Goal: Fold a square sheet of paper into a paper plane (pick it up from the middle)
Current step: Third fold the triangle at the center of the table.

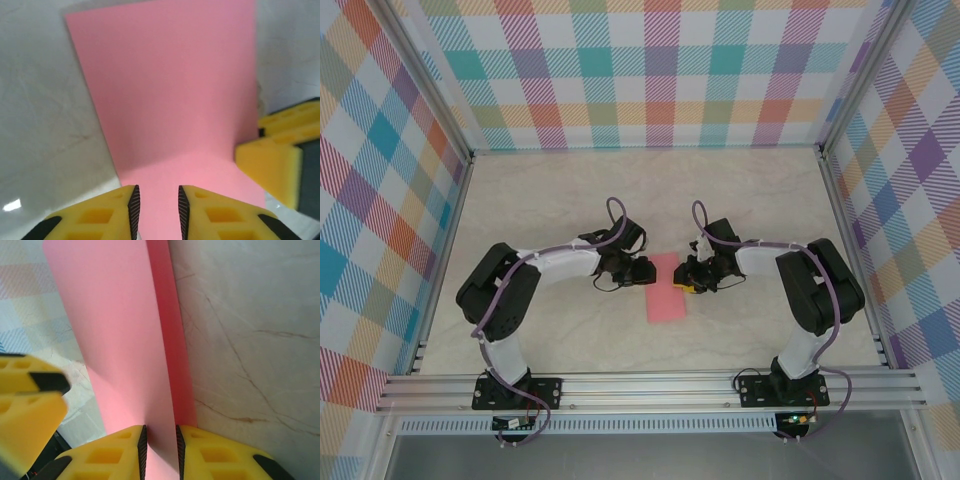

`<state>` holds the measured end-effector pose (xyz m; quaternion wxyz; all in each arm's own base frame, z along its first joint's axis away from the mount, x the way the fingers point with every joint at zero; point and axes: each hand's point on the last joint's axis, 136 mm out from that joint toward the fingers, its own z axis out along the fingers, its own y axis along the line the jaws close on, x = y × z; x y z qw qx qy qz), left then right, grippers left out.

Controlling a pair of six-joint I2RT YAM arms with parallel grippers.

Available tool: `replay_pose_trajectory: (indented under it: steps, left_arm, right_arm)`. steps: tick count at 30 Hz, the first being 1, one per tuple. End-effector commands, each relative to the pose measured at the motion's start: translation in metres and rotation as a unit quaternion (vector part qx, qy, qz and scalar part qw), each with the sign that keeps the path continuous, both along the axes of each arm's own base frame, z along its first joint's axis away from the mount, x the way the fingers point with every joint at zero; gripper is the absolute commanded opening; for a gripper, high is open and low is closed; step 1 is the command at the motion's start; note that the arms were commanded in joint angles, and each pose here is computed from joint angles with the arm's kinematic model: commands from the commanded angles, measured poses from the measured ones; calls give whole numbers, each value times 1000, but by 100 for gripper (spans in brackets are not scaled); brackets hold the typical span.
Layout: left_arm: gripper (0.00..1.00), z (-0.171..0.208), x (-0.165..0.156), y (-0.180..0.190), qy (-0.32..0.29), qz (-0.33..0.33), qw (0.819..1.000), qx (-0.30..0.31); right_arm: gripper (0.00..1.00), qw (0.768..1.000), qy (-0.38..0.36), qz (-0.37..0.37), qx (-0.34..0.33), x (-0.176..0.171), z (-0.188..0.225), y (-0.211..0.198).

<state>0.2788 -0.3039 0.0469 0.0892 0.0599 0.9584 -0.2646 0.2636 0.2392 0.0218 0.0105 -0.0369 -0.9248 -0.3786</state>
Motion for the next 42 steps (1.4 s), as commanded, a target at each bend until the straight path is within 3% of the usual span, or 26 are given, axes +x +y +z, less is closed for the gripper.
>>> replay_pose_trajectory:
  steps: [1, 5, 7, 14, 22, 28, 36, 39, 42]
  left_arm:
    - [35, 17, -20, 7, -29, -37, 999, 14]
    - [47, 36, -42, 0, -86, -90, 992, 14]
    - [50, 37, -54, -2, -124, -118, 984, 45]
    - [59, 30, -87, -10, -249, -203, 933, 163]
    - [64, 15, -101, -40, -309, -262, 887, 223]
    - [67, 4, -97, -55, -333, -261, 870, 253]
    - [65, 4, -84, -59, -361, -231, 862, 271]
    - [60, 4, -84, -58, -360, -230, 863, 269]
    - [48, 10, -83, -62, -370, -214, 869, 249]
  right_arm:
    - [24, 1000, -6, -2, 9, 5, 10, 1]
    - [20, 1000, -4, -6, 13, 5, 14, 2]
    - [17, 1000, -3, -5, 17, 5, 16, 3]
    - [11, 1000, 1, -7, 20, 4, 21, 4]
    - [12, 1000, 3, -7, 27, 4, 25, 5]
    - [12, 1000, 6, -7, 22, 3, 24, 4]
    - [14, 1000, 6, -7, 23, 2, 25, 4]
    - [14, 1000, 6, -6, 22, 3, 24, 3]
    - [14, 1000, 10, -7, 19, 2, 21, 3]
